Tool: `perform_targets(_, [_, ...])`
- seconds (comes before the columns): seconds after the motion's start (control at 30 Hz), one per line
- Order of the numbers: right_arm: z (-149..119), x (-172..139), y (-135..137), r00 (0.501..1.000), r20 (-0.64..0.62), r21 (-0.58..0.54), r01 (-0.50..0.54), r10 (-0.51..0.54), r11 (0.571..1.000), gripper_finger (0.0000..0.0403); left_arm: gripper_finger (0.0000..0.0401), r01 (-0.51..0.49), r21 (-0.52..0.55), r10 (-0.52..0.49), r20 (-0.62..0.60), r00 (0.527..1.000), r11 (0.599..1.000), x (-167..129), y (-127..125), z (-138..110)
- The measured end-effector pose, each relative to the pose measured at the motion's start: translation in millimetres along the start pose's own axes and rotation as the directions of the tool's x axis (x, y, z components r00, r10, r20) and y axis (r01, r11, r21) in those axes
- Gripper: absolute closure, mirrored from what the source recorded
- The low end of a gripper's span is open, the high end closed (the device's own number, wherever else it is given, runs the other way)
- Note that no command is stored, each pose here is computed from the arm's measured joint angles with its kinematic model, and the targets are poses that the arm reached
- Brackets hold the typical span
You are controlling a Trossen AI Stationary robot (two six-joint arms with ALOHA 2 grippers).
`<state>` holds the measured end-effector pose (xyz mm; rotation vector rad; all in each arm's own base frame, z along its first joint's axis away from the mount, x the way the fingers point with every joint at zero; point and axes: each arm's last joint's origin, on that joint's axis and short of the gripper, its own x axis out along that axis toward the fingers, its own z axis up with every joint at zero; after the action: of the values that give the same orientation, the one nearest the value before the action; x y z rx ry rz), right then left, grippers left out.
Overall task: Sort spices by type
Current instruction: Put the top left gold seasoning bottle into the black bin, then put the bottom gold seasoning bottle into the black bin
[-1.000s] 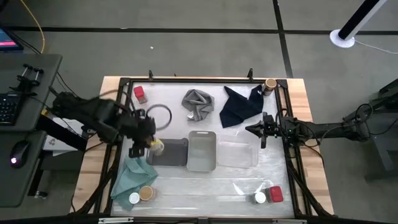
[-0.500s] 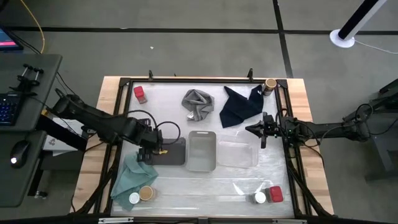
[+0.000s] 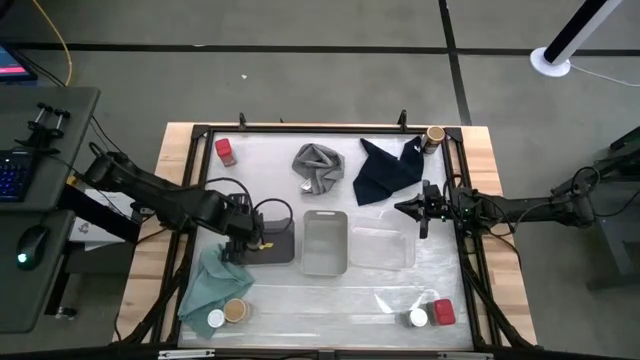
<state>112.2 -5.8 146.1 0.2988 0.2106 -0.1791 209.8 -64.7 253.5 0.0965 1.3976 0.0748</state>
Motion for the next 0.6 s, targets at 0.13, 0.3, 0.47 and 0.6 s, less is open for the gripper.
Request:
perform_targets(0.13, [0, 0, 0, 1.000, 0.000, 0.000, 0.000, 0.000, 1.000, 0.0402, 0.0083, 0.006, 0.009, -0.006, 0.023, 1.000, 1.000, -8, 4, 5])
perform_targets(0.3, [0, 0, 0, 1.000, 0.000, 0.000, 0.000, 0.000, 1.000, 0.0402, 0.0080, 0.009, -0.021, -0.008, 0.040, 0.999, 1.000, -30, 10, 11])
perform_targets(0.47, [0, 0, 0, 1.000, 0.000, 0.000, 0.000, 0.000, 1.000, 0.0402, 0.0080, 0.159, -0.144, -0.144, 0.113, 0.983, 0.977, -63, -3, 9])
perform_targets(0.6, [0, 0, 0, 1.000, 0.000, 0.000, 0.000, 0.000, 1.000, 0.0402, 0.0080, 0.257, -0.153, -0.235, 0.148, 0.961, 0.954, -76, -41, -8])
